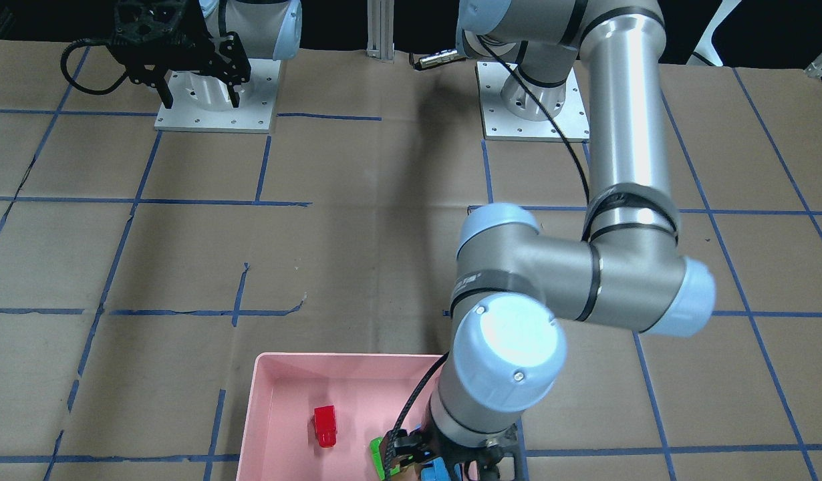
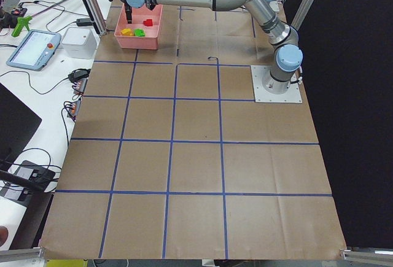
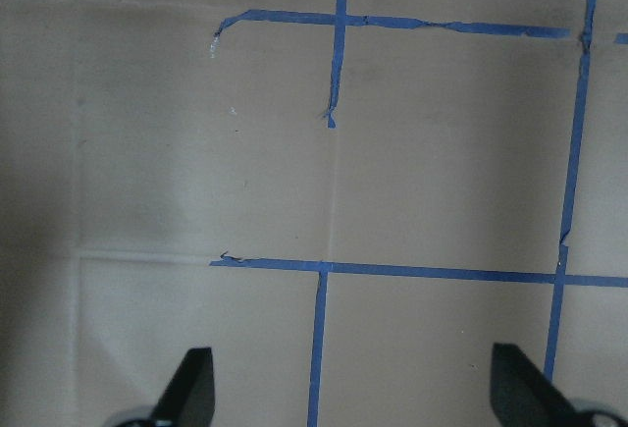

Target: Put all blocks into box

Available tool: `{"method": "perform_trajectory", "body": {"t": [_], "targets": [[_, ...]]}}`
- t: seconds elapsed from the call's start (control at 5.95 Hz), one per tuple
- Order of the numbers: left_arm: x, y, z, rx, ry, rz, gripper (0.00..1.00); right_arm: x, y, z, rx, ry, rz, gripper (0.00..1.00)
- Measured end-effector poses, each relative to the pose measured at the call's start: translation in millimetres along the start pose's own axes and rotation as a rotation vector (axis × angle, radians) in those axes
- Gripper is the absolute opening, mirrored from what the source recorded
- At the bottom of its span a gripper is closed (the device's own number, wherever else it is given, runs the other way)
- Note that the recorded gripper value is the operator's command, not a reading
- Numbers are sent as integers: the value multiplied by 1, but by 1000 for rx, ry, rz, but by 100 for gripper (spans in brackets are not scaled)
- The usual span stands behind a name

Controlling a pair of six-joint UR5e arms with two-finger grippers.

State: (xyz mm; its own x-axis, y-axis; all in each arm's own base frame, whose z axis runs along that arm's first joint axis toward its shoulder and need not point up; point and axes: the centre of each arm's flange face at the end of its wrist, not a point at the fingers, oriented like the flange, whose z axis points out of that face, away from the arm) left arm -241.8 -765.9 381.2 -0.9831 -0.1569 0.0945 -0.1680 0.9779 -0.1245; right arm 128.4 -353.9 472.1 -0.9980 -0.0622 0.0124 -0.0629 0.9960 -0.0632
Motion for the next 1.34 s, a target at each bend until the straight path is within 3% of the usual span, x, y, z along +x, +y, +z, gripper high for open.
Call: {"method": "perform_trajectory", "body": {"t": [0.34,0.67,1.34], "targets": [[-77,36,-61,-62,-26,93,98,0,-3,-1,-1,-2,1,100],[-135,98,-89,-108,-35,160,98,0,-7,-3,0,-4,1,100],[-161,183,-120,-112,-96,182,98,1,-32,-9,-14,-3,-4,100]]}}
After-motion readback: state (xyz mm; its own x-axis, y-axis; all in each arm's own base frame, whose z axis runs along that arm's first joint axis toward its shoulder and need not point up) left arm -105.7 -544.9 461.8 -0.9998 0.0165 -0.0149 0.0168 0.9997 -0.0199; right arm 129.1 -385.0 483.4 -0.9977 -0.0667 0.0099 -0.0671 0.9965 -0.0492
